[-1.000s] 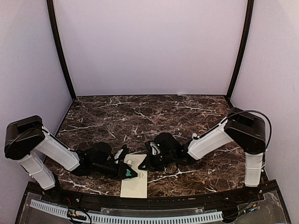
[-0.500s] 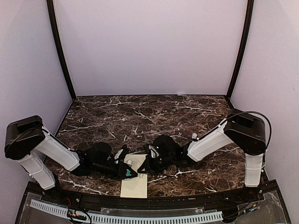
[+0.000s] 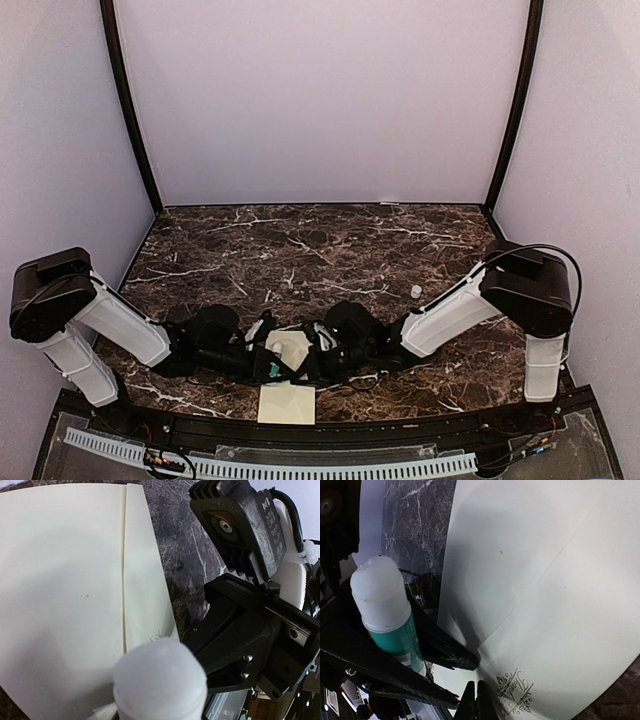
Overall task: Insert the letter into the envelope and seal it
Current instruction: Seal the envelope flap on the envelope.
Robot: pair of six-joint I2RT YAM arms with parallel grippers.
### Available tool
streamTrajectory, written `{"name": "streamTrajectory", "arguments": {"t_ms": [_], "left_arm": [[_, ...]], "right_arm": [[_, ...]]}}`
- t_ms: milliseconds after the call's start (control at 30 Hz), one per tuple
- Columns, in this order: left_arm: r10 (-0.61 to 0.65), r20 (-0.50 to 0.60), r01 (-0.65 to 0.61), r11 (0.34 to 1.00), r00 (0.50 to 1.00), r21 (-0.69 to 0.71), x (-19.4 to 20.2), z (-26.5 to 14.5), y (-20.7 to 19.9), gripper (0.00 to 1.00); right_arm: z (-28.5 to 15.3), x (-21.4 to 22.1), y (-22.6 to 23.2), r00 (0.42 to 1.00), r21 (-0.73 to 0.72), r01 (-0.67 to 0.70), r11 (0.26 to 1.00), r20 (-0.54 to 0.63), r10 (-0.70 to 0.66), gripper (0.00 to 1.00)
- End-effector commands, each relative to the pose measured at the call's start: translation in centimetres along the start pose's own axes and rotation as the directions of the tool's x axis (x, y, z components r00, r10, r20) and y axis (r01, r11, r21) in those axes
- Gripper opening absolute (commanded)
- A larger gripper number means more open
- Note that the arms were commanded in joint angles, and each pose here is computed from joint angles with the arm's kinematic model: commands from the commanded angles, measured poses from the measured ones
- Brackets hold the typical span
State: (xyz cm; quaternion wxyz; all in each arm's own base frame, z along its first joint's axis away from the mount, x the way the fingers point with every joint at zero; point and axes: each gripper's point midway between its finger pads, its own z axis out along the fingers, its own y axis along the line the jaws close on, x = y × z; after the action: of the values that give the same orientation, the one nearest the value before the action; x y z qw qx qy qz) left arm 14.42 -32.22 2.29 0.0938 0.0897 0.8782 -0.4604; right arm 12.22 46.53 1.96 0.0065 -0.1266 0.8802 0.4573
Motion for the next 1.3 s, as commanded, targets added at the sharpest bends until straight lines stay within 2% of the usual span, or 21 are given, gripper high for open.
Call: {"name": "streamTrajectory", "arguments": {"t_ms": [0, 467, 600, 800, 1267], "left_arm": [[-0.041, -0.046, 0.036, 0.995, 0.998, -0.098, 1.9, -0.5, 2.7, 0.00], [-0.040, -0.046, 0.035, 0.994, 0.998, -0.101, 2.0, -0.6, 2.8, 0.00], [-0.040, -0.045, 0.035, 0.994, 0.998, -0.102, 2.0, -0.6, 2.8, 0.00], [-0.039, -0.049, 0.034, 0.994, 0.998, -0.101, 2.1, -0.6, 2.8, 0.00], [-0.036, -0.057, 0.031, 0.996, 0.998, -0.088, 2.0, -0.3, 2.6, 0.00]], "right_arm": [[-0.5, 1.8, -1.1, 1.000, 0.046, -0.020, 0.999, -0.019, 0.021, 0.00], [-0.4, 3.0, -0.9, 0.999, 0.053, -0.018, 0.998, -0.031, 0.019, 0.00], [-0.9, 2.0, -1.9, 0.998, 0.107, -0.054, 0.993, 0.018, 0.052, 0.00], [-1.6, -0.5, -1.7, 0.994, 0.093, -0.071, 0.993, 0.089, 0.063, 0.00], [-1.3, -4.4, -2.5, 0.992, 0.099, -0.066, 0.993, 0.117, 0.054, 0.00]]}}
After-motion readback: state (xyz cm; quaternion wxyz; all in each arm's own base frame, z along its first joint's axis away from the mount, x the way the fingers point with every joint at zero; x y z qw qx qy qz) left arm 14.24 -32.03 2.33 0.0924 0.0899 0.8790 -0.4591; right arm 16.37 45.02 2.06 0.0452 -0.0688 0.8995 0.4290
